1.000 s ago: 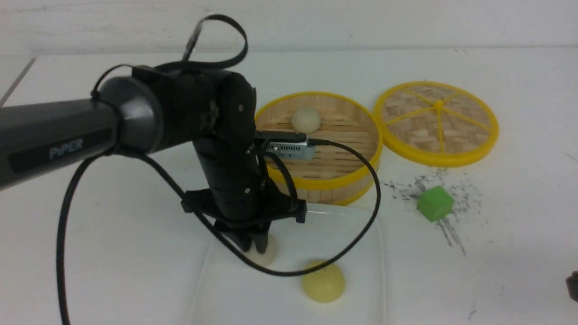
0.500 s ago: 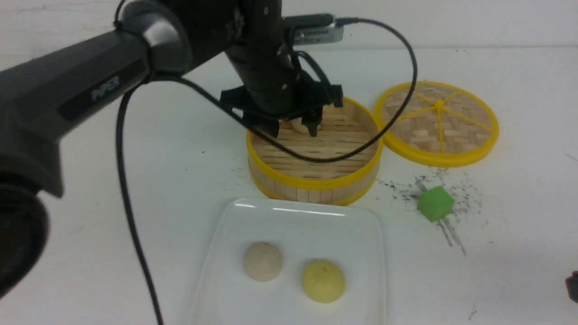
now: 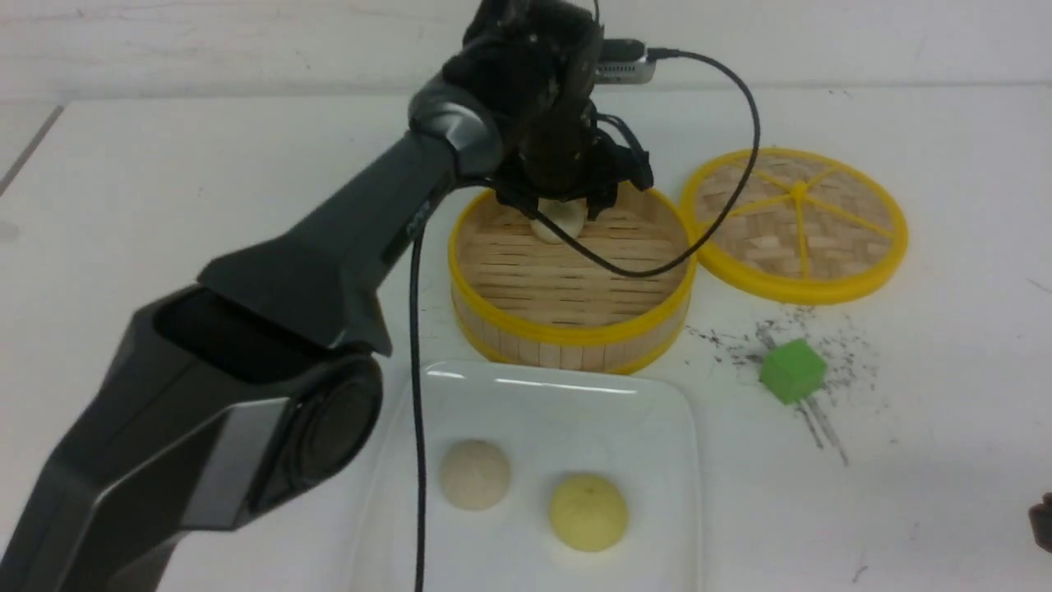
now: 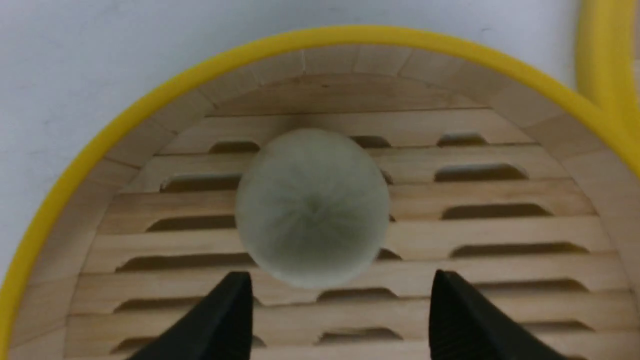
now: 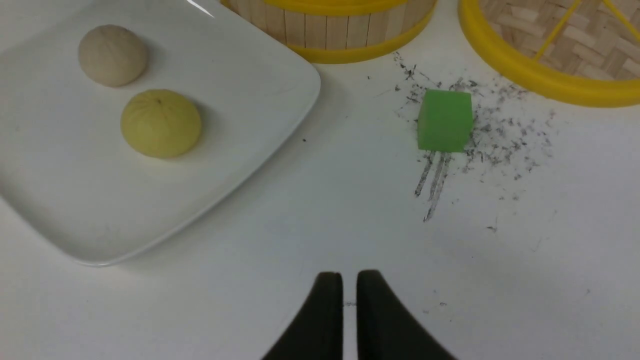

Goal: Put the steamed buns into the plate on the white tablecloth.
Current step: 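Reach into the bamboo steamer and grasp a bun with the left gripper, then carry the bun from the bamboo steamer to the plate with the left gripper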

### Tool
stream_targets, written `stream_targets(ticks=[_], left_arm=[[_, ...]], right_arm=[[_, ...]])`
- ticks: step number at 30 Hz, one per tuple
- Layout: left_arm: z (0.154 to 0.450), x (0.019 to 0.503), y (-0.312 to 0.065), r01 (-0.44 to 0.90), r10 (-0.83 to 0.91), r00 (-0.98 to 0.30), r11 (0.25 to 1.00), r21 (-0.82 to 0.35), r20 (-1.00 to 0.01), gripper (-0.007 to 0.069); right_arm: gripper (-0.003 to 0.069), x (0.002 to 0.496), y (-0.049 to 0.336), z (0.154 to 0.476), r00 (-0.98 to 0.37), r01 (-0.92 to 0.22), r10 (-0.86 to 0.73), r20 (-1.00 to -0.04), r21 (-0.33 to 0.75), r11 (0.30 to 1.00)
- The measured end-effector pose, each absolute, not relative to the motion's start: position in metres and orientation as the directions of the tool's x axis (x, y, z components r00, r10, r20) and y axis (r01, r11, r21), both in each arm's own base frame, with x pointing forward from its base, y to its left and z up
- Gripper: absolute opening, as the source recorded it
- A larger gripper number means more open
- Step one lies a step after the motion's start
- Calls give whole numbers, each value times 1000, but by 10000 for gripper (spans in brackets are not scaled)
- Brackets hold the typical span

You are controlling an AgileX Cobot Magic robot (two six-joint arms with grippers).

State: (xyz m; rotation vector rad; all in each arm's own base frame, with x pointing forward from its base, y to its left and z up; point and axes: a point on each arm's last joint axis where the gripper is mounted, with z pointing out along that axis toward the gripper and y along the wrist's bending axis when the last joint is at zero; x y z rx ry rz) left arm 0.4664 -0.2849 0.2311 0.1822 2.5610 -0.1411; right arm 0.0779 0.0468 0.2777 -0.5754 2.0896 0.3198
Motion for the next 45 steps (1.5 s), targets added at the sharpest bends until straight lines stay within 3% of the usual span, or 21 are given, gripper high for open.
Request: stream_targets(ticks=[5,9,10,11,12,15,18,21,24,25,26,27,29,33,35,39,42,43,45], left_arm=[[213,475,-283,154,119,-818,988,-15,-562,463],[203,477,-284,155,125,-824,988,-9,-552,325],[203,477,-285,161,131,-823,987,-6,-552,256],[203,477,-285,162,133,-823,987,-5,-552,243],[204,477,-285,170,141,-820,985,-1,-555,113],[207,476,-284,174,147,-823,985,3,-549,37],[222,469,-280,179,160,-836,984,14,-525,29],[252,459,-273,202,189,-830,979,33,-524,29],[323,441,-261,258,224,-746,965,39,-628,29],[332,438,-259,263,226,-734,964,38,-641,29],[369,424,-250,278,219,-687,960,28,-693,29],[373,422,-249,279,217,-682,960,26,-699,29],[427,392,-234,310,184,-622,950,-25,-761,29],[456,346,-214,357,173,-650,929,-97,-740,29],[459,323,-203,370,177,-683,920,-128,-708,29],[421,279,-181,365,227,-798,919,-149,-558,30],[368,251,-166,345,270,-882,929,-137,-387,31],[336,239,-161,326,278,-918,935,-138,-282,31],[303,229,-158,302,267,-940,941,-155,-211,32]], right_arm=[[77,78,47,278,-472,-515,-278,-837,6,857],[82,78,47,278,-472,-515,-278,-837,6,857],[84,78,47,278,-472,-515,-278,-837,6,857],[84,78,47,278,-472,-515,-278,-837,6,857],[88,78,47,278,-472,-515,-278,-837,6,857],[90,78,47,278,-471,-515,-277,-837,6,857],[96,78,47,278,-471,-515,-277,-837,6,857],[99,78,47,278,-471,-515,-277,-837,6,857],[103,78,47,278,-471,-515,-277,-837,6,857],[104,78,47,278,-471,-515,-277,-837,6,857],[106,78,47,278,-471,-515,-277,-837,6,857],[108,78,47,278,-471,-515,-277,-837,6,857],[111,78,47,278,-471,-515,-277,-837,6,857],[115,78,47,278,-471,-515,-277,-837,6,857],[118,78,47,278,-471,-515,-277,-837,6,857],[120,78,47,278,-471,-515,-277,-837,6,857],[120,78,47,278,-472,-515,-278,-837,6,857],[120,78,47,278,-472,-515,-278,-837,6,857],[120,78,47,278,-472,-515,-278,-837,6,857]])
